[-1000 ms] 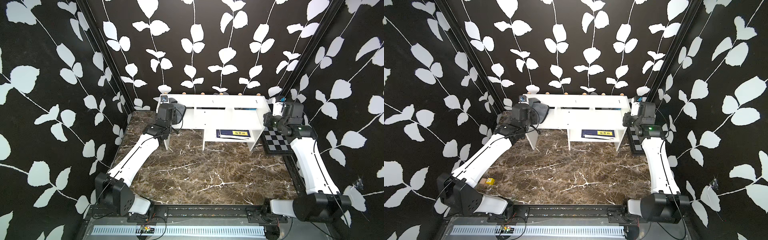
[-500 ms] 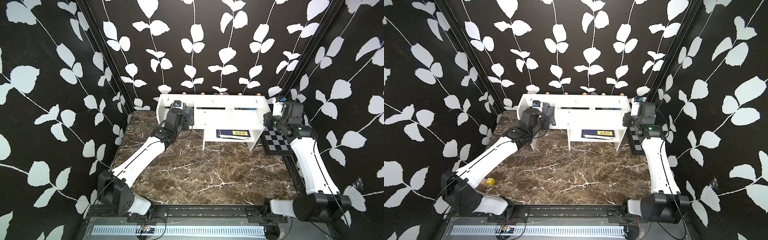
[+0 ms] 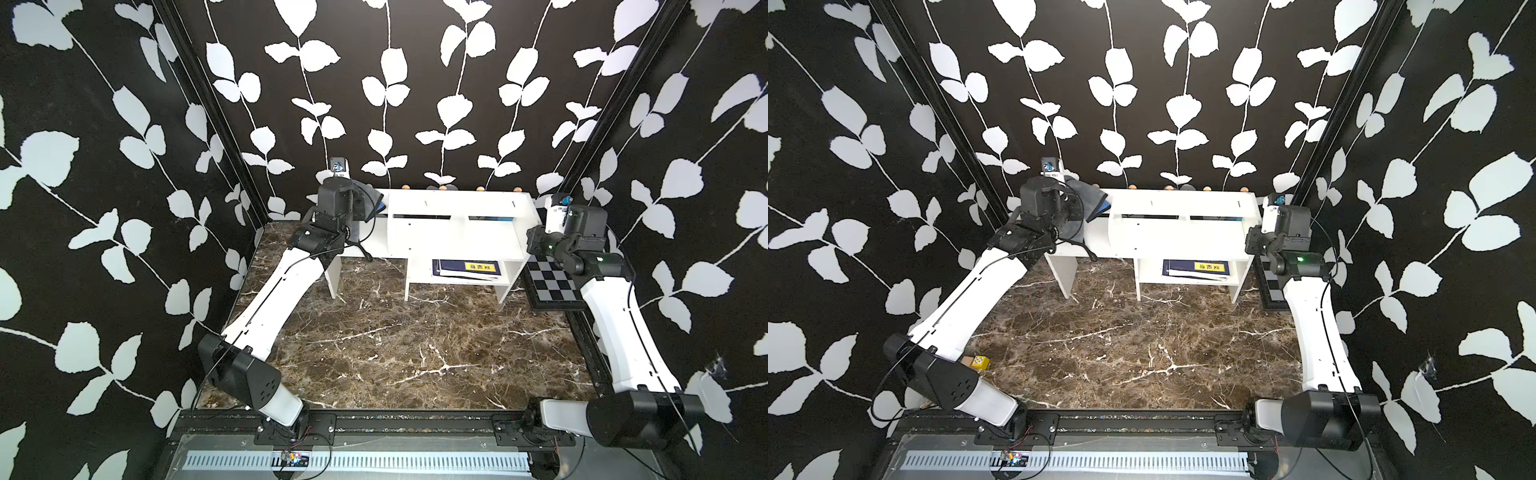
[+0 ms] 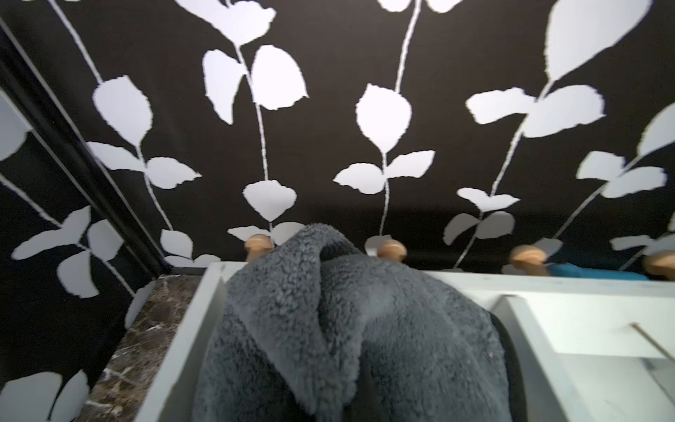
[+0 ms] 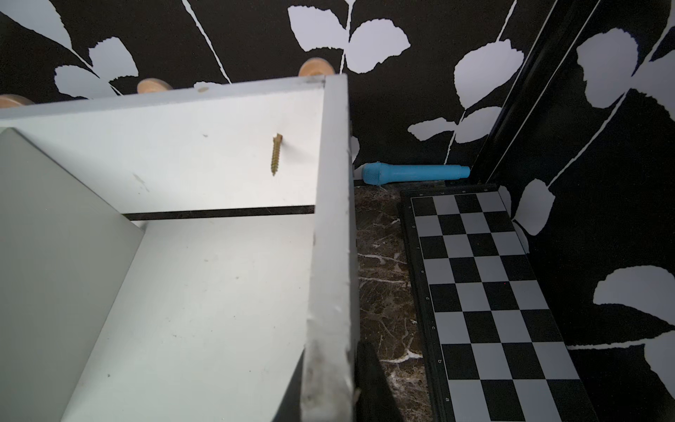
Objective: Wipe the bookshelf clean with a cloth
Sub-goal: Wipe the dust from the shelf.
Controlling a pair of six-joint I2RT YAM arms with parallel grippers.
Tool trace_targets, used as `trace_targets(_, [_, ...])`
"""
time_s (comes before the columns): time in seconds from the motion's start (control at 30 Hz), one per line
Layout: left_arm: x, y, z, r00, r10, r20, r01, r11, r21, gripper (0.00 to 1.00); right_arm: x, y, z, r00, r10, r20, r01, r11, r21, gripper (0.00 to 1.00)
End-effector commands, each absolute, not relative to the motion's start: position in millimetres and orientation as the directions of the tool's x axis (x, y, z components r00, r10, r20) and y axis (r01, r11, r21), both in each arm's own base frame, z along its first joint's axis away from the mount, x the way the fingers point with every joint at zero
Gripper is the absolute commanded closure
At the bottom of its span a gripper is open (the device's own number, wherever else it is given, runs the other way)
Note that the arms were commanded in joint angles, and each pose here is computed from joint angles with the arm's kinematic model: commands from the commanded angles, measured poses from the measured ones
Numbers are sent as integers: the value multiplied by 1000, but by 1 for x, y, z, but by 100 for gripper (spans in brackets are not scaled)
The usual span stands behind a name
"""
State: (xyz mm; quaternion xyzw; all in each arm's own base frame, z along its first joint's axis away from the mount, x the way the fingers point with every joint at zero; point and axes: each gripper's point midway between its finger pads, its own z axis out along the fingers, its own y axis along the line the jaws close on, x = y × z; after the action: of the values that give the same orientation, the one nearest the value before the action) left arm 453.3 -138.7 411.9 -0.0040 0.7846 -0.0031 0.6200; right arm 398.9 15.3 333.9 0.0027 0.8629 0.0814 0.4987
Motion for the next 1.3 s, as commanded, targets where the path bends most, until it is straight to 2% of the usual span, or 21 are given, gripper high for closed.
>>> trace_targets(0.0, [440,-100,400,-261,-10,-965,-120,993,22,100,386,47,351,-510,215,-833,-148,932,331,100])
trace_targets(0.23, [425,-84,360,-329,-10,-944,-155,987,44,100,388,46,347,-519,217,-827,-140,933,333,100])
trace_targets(0.47, [423,-114,317,-398,-54,-916,-56,998,-35,100,394,49,340,-530,222,-818,-152,925,349,100])
trace_targets(0.67, [423,-146,315,-386,-54,-921,26,997,-70,100,401,49,337,-549,231,-803,-188,902,388,100])
trace_targets(0.93, [424,-192,331,-364,-43,-931,150,983,-104,100,398,49,340,-541,236,-807,-192,900,392,100])
trace_targets(1.27, [430,-175,408,-215,-44,-976,91,994,-64,100,394,49,344,-537,235,-810,-189,902,388,100])
